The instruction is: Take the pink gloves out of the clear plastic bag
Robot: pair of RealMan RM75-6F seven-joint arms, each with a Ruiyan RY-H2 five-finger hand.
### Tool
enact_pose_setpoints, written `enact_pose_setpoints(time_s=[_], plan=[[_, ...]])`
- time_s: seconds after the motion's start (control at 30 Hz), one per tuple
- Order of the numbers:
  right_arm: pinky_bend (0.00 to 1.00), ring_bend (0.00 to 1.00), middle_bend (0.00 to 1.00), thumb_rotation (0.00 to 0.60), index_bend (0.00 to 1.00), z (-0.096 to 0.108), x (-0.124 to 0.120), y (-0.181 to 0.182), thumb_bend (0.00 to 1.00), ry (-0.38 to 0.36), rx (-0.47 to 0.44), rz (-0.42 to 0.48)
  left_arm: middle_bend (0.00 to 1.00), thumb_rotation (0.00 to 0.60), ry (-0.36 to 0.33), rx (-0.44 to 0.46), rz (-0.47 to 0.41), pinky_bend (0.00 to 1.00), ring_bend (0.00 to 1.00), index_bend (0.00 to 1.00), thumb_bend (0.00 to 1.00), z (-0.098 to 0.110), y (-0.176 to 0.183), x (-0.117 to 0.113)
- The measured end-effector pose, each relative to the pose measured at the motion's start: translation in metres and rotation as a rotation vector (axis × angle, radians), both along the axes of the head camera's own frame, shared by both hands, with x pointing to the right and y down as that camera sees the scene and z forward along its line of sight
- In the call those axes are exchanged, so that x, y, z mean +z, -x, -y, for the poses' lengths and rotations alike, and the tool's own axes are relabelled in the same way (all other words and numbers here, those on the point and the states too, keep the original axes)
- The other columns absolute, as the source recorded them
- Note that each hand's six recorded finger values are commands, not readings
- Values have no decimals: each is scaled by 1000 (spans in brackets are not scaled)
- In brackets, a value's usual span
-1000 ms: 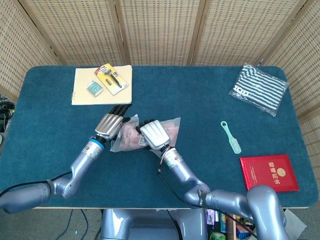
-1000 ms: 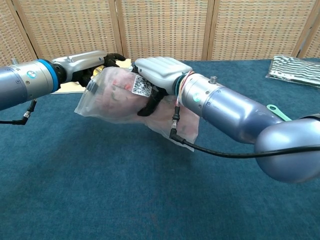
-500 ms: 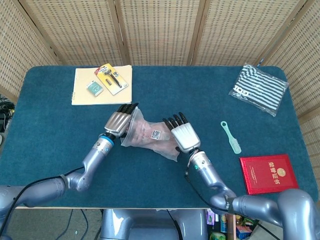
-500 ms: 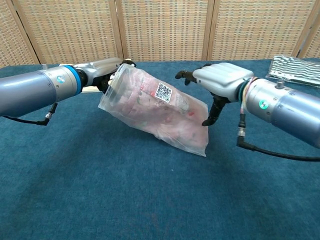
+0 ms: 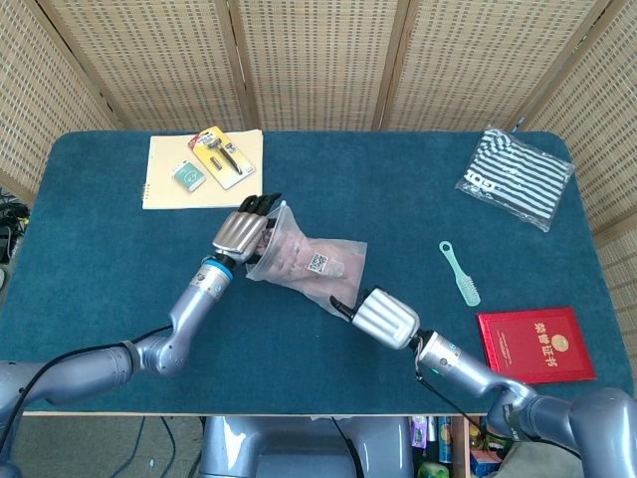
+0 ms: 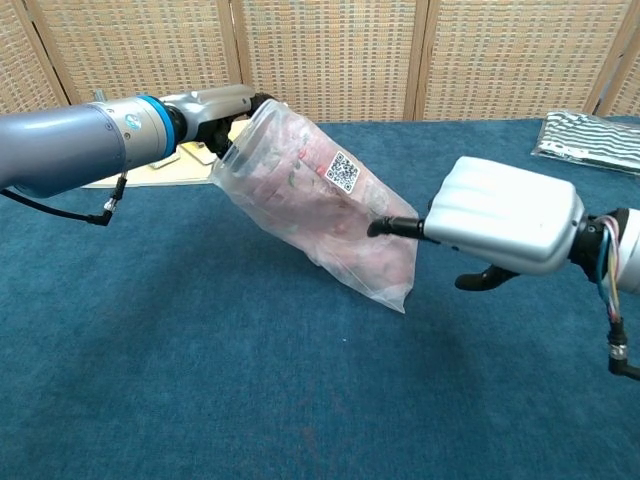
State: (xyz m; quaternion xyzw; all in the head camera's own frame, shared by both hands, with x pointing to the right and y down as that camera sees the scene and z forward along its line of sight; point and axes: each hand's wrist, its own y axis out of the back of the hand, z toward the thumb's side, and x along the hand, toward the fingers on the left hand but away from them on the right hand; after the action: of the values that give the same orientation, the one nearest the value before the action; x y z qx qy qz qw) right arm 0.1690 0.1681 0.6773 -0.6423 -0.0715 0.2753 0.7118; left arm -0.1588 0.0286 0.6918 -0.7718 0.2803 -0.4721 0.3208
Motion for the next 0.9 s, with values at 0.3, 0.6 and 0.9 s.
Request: enact_pose_setpoints(time_s=[0.3, 0.6, 0.9], plan=[[930, 744, 855, 600, 203, -16, 16, 43, 215, -97, -234, -1, 0, 600, -6, -7, 20, 0, 0, 794, 476, 3, 2, -11], [930, 744, 855, 600, 216, -9, 27, 58, 218, -118, -244, -37, 0, 600, -12, -14, 27, 0, 0, 794, 476, 5, 8, -13], [930, 744, 855, 600, 220, -4, 45, 50, 218, -116, -237, -112, 0, 600, 2, -12, 28, 0, 0, 794, 476, 3, 11, -12]])
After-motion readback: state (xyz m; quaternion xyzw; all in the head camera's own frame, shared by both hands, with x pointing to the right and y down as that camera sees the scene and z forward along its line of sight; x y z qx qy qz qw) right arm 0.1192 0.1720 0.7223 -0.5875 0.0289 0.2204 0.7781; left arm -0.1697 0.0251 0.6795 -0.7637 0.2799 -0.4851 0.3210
